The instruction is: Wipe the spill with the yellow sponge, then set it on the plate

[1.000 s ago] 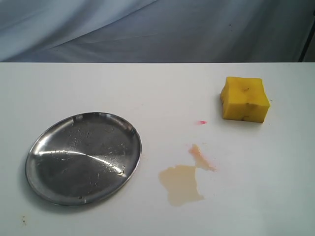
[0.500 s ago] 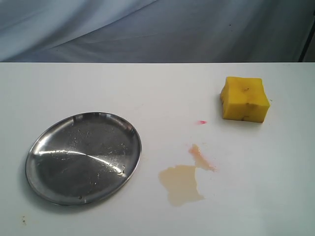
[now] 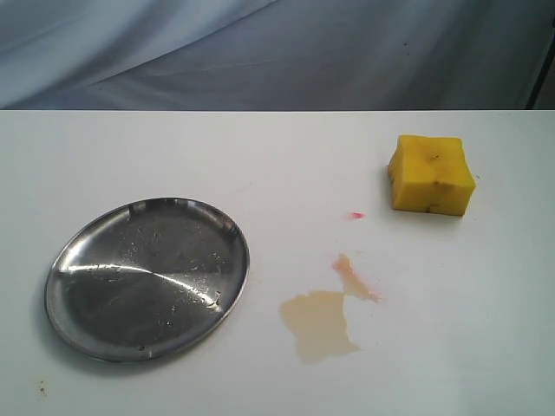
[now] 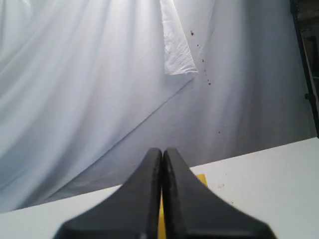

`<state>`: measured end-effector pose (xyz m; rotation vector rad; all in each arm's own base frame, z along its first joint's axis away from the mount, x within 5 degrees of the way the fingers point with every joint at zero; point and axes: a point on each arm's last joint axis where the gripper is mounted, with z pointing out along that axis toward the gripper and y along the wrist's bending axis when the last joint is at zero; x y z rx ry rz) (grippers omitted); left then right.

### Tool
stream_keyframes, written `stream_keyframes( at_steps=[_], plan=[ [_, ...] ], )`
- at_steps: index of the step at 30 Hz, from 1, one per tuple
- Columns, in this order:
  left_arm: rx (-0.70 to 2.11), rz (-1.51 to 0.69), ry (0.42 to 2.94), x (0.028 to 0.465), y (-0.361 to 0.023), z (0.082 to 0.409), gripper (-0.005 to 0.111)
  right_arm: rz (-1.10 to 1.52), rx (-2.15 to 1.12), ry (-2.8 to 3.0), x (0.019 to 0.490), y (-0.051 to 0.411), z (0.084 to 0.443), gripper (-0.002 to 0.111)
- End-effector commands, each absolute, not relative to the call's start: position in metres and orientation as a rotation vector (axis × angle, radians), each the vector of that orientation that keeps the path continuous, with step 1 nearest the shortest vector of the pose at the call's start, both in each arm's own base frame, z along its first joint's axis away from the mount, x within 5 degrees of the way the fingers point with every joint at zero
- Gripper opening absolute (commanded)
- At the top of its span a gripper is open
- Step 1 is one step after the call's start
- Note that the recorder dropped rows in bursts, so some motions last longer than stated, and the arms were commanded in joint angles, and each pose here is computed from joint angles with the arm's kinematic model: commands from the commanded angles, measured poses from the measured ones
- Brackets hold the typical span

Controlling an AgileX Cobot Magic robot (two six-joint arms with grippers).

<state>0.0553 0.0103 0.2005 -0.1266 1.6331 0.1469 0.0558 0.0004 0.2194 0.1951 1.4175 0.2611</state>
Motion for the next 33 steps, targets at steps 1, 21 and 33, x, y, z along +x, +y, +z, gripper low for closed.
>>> stream_keyframes(
  at_steps=[1,21,33],
  plan=[
    [-0.130,0.149,1.634,0.055,0.011,0.199,0.000,0.273,0.204,1.330,0.052,-0.001,0.238,0.000],
    [-0.130,0.149,1.634,0.055,0.011,0.199,0.000,0.149,-0.030,1.180,0.037,0.006,0.441,0.000],
    [-0.130,0.149,1.634,0.055,0.011,0.199,0.000,0.207,-0.329,1.847,0.161,0.045,0.426,0.000]
  ],
)
